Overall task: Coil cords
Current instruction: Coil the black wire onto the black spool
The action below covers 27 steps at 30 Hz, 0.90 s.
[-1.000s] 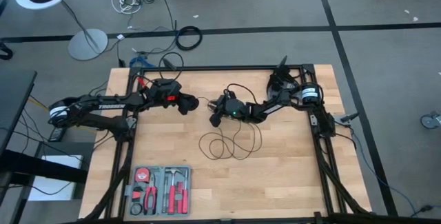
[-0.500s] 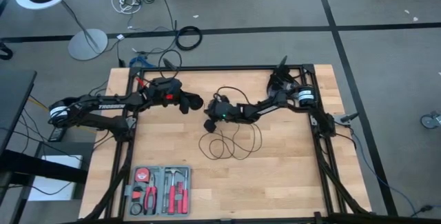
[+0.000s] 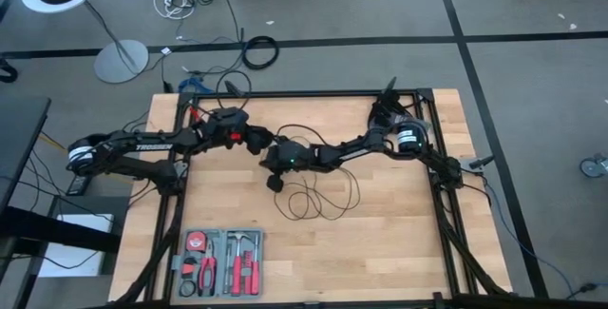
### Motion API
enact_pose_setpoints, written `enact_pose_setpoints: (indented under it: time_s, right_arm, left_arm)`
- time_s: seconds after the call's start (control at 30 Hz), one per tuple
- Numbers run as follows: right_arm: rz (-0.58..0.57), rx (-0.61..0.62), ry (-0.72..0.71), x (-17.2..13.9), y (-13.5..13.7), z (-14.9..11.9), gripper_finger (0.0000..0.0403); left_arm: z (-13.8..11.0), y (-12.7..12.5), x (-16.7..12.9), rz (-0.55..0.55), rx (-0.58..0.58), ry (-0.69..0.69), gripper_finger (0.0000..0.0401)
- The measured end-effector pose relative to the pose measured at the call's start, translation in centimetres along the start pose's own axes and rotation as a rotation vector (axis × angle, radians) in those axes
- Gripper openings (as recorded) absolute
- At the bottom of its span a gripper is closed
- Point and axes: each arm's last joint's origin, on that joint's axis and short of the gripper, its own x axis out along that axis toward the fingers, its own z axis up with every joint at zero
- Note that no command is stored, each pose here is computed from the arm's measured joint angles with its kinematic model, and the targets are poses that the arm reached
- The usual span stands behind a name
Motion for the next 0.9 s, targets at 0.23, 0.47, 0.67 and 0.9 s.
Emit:
enact_pose_setpoints:
  time_s: [0.23, 0.47, 0.67, 0.9]
  right_arm:
    - [0.079, -0.012, -0.065, 0.0, -1.5, 1.5, 0.0000]
    - [0.180, -0.003, -0.126, 0.1, -3.8, 4.1, 0.0000]
    - [0.201, -0.013, -0.083, -0.3, -5.0, 4.9, 0.0000]
    - [0.170, -0.042, -0.046, -1.4, -6.5, 5.9, 0.0000]
  left_arm:
    - [-0.3, -0.3, -0.1, 0.038, 0.020, 0.001, 0.0000]
    - [-0.6, -0.4, -0.1, 0.035, 0.027, 0.029, 0.0000]
    - [-1.2, -0.1, -0.1, 0.060, 0.050, 0.102, 0.0000]
    - [-1.3, -0.2, -0.2, 0.003, 0.061, 0.132, 0.0000]
